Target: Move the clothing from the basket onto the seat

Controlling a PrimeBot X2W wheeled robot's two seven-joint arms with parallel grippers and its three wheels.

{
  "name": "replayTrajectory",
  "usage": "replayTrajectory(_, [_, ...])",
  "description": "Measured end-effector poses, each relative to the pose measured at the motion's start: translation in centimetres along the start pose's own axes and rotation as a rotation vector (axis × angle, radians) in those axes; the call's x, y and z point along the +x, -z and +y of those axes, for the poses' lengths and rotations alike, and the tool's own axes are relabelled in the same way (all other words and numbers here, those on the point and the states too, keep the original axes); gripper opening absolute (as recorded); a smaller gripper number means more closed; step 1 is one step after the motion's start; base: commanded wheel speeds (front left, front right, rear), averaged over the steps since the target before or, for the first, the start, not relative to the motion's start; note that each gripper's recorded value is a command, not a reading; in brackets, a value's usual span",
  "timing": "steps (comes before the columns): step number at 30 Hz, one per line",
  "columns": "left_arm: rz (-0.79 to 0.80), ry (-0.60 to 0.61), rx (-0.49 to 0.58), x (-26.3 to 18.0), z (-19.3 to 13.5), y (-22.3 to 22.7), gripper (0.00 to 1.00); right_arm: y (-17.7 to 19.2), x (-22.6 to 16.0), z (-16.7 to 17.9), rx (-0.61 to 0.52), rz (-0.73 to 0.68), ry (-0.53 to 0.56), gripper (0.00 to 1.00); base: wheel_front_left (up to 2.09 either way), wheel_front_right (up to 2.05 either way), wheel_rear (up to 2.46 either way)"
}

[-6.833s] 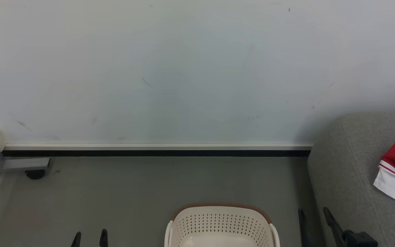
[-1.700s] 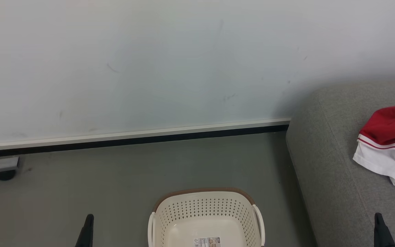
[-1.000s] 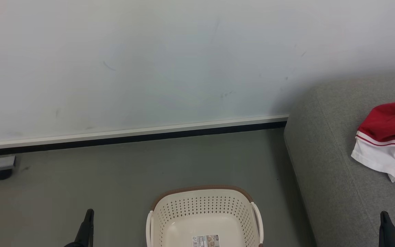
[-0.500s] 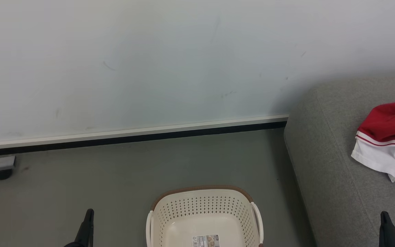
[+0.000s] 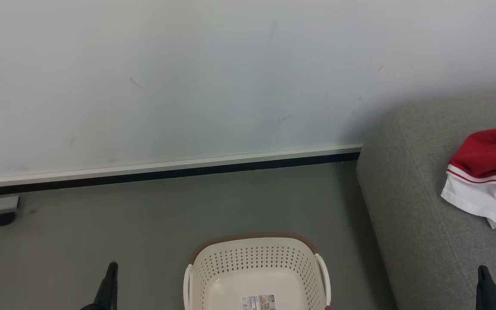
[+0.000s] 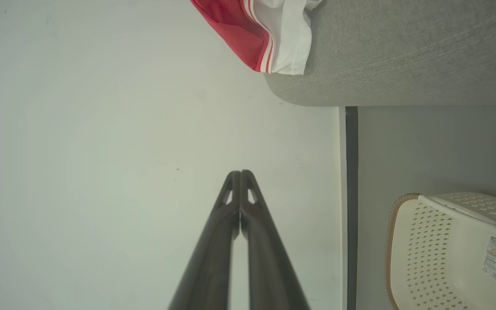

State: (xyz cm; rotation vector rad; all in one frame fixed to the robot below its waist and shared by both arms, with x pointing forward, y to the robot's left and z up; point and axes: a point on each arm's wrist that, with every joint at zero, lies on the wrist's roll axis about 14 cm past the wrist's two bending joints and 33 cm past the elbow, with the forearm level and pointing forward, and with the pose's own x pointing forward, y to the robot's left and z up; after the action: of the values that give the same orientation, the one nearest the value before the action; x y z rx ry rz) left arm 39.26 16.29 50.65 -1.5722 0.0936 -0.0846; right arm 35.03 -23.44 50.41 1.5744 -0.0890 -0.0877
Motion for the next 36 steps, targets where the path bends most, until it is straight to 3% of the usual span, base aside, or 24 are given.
replayTrajectory(36, [0.000,0.000,0.000,0.00,0.00,0.01,0.00,0.01,-0.02,-0.03,0.001,0.001,0.000,0.00,0.00,0.00,0.00])
